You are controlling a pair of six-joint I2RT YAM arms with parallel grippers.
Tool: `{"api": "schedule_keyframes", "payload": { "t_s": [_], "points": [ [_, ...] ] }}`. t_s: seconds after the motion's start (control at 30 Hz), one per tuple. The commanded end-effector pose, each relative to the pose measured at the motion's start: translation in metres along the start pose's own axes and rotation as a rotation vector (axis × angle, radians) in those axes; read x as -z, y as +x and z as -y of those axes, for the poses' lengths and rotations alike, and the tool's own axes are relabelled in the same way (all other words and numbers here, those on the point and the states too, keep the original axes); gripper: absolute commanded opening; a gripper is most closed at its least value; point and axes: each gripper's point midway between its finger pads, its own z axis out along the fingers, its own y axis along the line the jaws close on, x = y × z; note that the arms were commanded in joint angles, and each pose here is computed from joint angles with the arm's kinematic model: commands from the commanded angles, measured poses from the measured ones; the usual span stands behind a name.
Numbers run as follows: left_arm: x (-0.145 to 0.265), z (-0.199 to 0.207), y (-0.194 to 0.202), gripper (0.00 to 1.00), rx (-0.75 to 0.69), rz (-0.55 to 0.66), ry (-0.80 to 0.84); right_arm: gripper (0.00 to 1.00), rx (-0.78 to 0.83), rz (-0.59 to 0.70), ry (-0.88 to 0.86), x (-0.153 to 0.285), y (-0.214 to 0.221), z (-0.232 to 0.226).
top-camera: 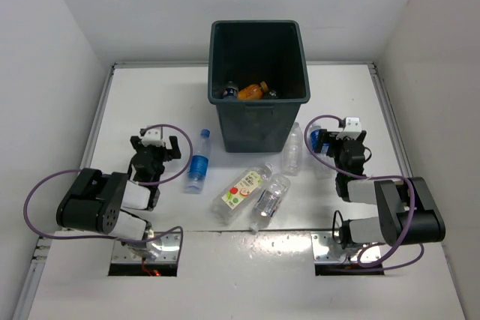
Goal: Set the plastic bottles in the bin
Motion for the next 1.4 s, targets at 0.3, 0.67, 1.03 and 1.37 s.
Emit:
{"api": "schedule_keyframes", "payload": {
  "t_s": [0.3,0.67,1.03,1.37],
  "points": [
    [-0.028,-0.042,-0.09,1.0,0.141,-0.191,-0.341,1.0,-0.009,0.054,0.001,-0.006,-0.017,0.0],
    [-0.022,0.043,-0.135,1.0,0.166,-0.242,0.099,1.0,-0.009,0.054,0.001,-0.006,-0.017,0.0],
    [0.003,0.109,-0.018,1.0,0.159,-0.602,0.305,1.0,-0.009,0.054,0.001,-0.006,-0.017,0.0],
    [0.019,0.132,0.053,1.0,0.199,-0.821,0.372,1.0,-0.009,0.054,0.001,-0.006,-0.017,0.0]
  ]
}}
